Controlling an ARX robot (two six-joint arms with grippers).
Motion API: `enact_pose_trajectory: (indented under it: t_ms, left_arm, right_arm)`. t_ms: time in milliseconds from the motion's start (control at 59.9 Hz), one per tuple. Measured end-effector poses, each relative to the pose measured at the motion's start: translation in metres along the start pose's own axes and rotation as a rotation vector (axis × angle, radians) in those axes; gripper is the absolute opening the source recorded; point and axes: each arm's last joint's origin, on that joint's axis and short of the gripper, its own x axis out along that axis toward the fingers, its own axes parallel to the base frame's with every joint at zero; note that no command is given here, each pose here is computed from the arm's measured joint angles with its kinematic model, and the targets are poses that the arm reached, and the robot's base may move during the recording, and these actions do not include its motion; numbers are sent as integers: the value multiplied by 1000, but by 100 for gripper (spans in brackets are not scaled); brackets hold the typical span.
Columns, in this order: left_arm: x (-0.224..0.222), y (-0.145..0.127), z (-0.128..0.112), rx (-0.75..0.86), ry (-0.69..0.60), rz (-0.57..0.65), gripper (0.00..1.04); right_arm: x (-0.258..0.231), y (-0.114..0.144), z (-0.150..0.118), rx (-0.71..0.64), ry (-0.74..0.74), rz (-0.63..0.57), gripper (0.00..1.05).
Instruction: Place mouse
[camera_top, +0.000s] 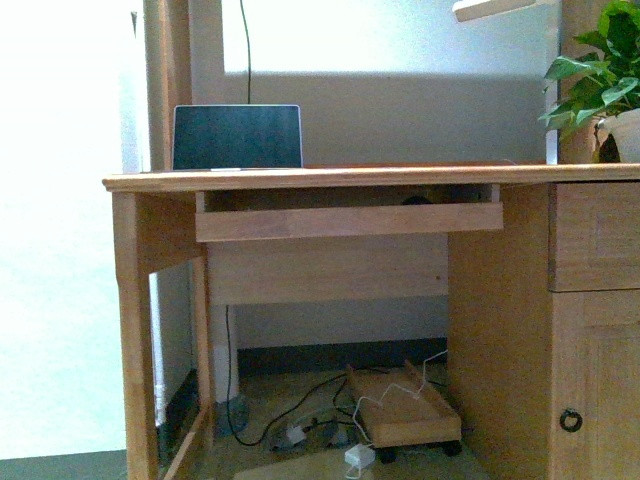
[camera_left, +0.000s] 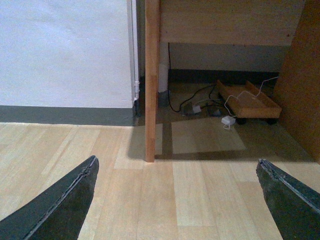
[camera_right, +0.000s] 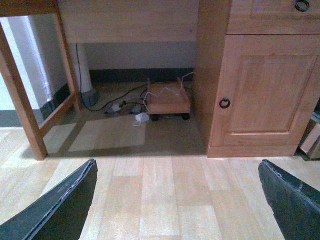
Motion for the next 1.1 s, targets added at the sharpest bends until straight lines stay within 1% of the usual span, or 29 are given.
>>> enact_pose_trajectory:
  t_ms: [1101]
  left_arm:
    - [0,0,0,0,0,0,97]
  right_arm:
    - [0,0,0,0,0,0,97]
